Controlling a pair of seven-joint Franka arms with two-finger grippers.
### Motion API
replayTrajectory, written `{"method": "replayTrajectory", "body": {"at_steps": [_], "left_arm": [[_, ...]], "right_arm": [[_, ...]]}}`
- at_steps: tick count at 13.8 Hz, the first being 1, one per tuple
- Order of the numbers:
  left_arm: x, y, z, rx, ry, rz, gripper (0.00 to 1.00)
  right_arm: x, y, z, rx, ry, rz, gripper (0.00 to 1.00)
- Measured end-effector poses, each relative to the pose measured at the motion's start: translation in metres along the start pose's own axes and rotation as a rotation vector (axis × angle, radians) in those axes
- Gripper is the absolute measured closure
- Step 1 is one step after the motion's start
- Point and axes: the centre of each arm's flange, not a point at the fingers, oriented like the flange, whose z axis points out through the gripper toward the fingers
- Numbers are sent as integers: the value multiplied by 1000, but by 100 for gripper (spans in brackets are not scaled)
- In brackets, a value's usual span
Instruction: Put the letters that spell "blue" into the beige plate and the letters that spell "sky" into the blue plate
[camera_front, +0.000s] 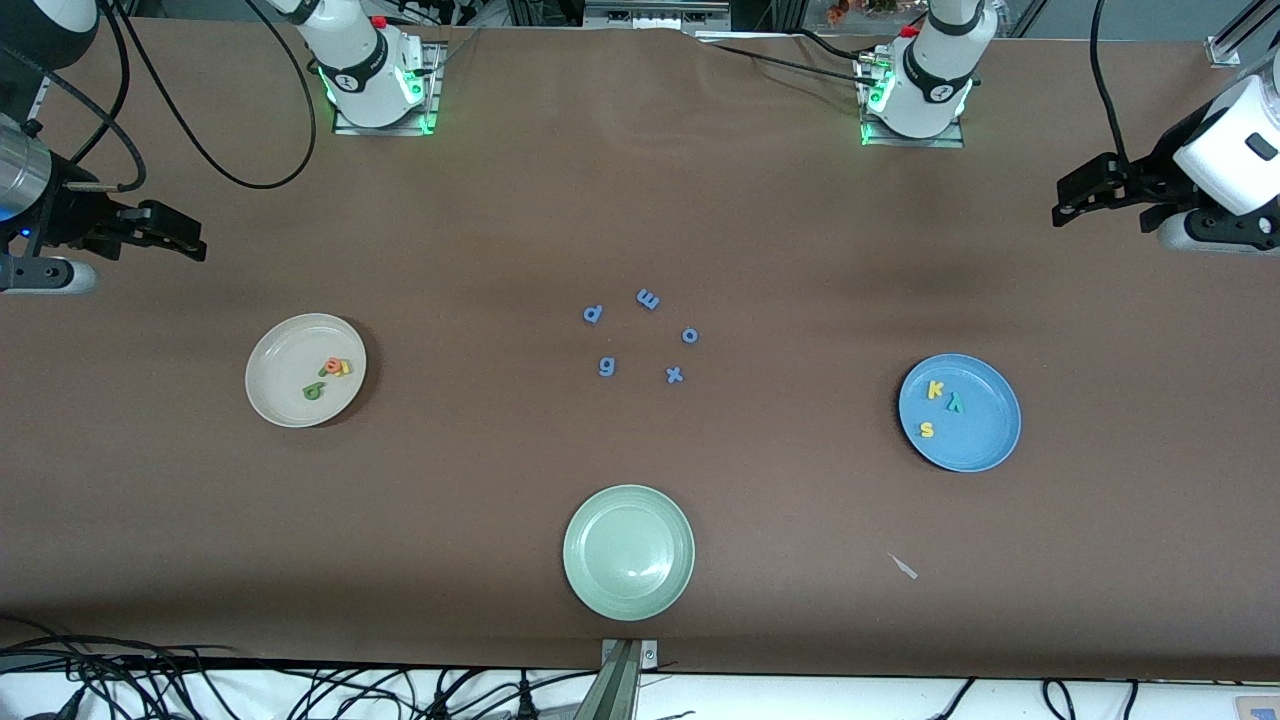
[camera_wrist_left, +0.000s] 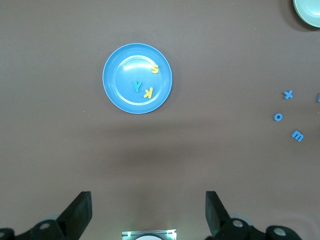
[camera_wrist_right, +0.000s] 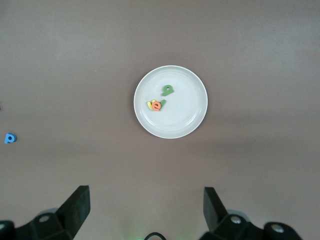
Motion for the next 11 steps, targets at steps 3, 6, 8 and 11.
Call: {"method": "replayTrajectory", "body": {"at_steps": [3, 6, 8, 11], "left_arm": [[0, 0, 0, 0, 0, 0, 0], [0, 0, 0, 0, 0, 0, 0], [0, 0, 0, 0, 0, -1, 0], [0, -1, 0, 0, 0, -1, 0]], "right_arm": [[0, 0, 2, -1, -4, 3, 0], [0, 0, 2, -1, -3, 3, 0], [0, 0, 2, -1, -1, 4, 0], [1, 1, 1, -1, 4, 4, 0]]}}
